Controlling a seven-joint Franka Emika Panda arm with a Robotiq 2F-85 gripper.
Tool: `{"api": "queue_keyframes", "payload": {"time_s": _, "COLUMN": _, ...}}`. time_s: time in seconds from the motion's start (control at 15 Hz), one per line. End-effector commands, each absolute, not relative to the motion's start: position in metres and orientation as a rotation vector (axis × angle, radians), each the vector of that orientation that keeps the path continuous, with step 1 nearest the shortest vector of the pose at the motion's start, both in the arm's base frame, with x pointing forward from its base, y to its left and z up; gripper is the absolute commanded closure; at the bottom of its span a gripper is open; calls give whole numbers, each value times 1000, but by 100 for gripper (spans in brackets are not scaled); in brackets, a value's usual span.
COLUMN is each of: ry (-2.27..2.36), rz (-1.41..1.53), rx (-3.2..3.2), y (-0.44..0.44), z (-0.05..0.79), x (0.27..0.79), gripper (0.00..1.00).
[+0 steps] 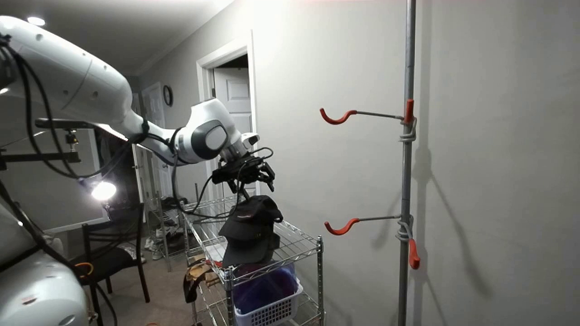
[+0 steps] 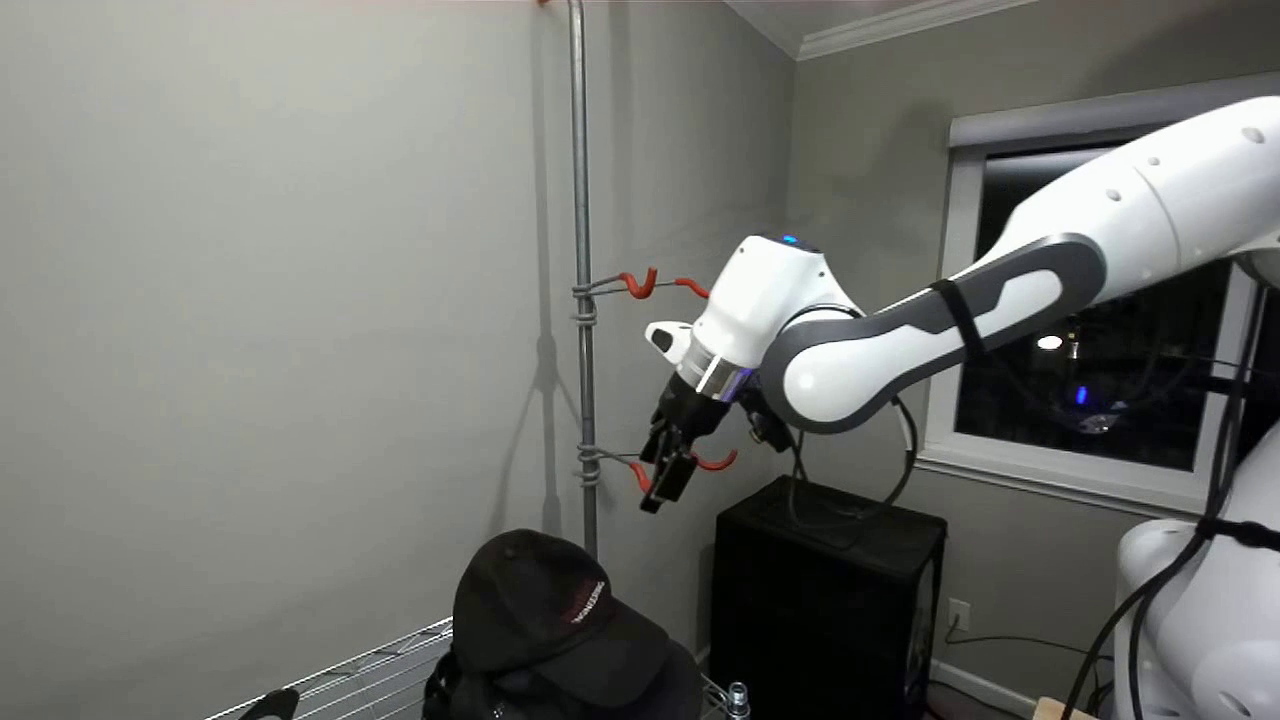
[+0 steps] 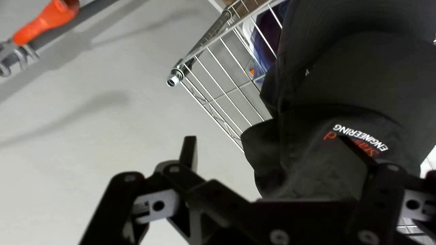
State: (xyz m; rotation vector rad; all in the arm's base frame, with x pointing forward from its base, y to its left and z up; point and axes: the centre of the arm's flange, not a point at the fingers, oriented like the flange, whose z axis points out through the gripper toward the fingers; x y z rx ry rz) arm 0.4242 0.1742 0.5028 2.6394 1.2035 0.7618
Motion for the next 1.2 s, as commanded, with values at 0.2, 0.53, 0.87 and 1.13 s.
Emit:
{"api": "queue_keyframes", "payload": {"time_s": 0.2, "ry": 1065, "rz": 721, "rx": 2734, "y": 75, "z": 519, "x": 344, "gripper": 0}}
{"api": "queue_keyframes", "payload": {"time_s": 0.53, "ry": 944, "rz": 733, "rx": 2822, "y": 44, "z": 523, "x": 333, "gripper": 0}}
{"api": "queue_keyframes", "payload": {"time_s": 0.87, "ry": 936, "rz": 745, "rx": 2817, "y": 45, "z": 525, "x": 340, "gripper": 0}}
{"api": "queue_keyframes", "payload": {"time_s": 1.13, "ry": 939, "rz": 743, "rx": 2815, "y": 46, "z": 525, "x": 340, "gripper": 0}}
